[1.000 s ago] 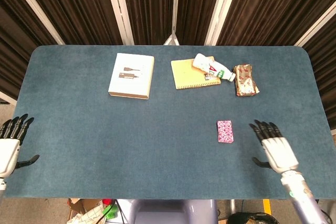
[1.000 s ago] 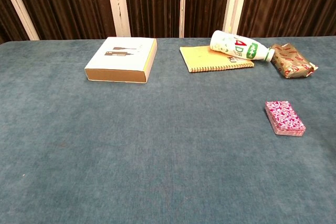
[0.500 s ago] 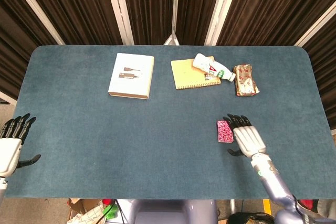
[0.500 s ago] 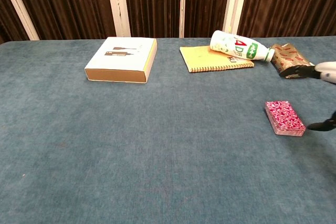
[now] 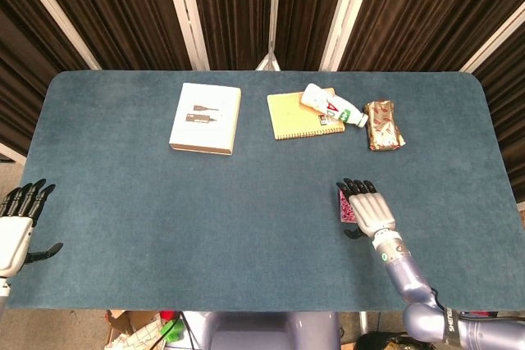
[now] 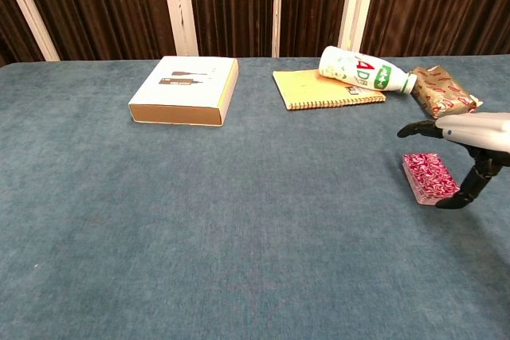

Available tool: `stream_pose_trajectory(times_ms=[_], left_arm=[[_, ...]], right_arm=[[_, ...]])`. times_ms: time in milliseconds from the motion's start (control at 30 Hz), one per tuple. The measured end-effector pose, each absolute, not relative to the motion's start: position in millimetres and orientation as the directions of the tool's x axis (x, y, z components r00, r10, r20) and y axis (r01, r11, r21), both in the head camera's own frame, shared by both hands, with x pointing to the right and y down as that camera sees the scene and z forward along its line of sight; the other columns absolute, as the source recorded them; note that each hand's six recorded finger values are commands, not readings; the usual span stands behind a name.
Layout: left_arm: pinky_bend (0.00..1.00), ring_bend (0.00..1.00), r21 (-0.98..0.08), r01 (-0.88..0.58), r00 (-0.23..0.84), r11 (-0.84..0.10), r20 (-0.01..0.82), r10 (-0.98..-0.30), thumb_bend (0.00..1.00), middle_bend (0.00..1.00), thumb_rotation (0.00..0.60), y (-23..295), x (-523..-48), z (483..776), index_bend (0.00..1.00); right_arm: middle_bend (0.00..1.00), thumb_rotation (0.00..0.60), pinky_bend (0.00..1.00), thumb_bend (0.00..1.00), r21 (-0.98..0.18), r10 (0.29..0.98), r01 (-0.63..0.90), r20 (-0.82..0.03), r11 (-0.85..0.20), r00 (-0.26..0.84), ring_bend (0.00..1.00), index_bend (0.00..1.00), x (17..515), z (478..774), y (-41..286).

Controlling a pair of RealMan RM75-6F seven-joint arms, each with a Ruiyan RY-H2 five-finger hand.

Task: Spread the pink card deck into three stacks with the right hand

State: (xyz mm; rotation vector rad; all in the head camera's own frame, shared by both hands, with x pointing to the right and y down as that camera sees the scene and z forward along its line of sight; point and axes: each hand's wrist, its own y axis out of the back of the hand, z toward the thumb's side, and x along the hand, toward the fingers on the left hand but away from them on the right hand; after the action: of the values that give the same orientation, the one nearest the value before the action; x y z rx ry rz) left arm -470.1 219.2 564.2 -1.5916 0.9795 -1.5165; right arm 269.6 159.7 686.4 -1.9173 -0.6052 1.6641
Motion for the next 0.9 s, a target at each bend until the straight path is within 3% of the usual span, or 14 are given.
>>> stream_pose_trajectory(times_ms=[367,900], left_arm=[[0.00,0.00,-0.886,-0.049,0.024,-0.461,0.460,-0.887,0.02,0.00,0.600,219.1,-468.7,565.6,0.00],[0.00,0.00,-0.883,-0.051,0.025,-0.466,0.466,-0.885,0.02,0.00,0.600,219.0,-468.0,566.6,0.00]], right_arm=[[0.00,0.600,0.00,0.24,-0.631,0.627,-0.017,-0.773,-0.775,0.098,0.00,0.21,276.2,702.8,154.3],[0.00,0.600,0.00,0.24,-0.616,0.615,-0.005,-0.787,-0.788,0.051,0.00,0.21,284.0,714.3,146.6]])
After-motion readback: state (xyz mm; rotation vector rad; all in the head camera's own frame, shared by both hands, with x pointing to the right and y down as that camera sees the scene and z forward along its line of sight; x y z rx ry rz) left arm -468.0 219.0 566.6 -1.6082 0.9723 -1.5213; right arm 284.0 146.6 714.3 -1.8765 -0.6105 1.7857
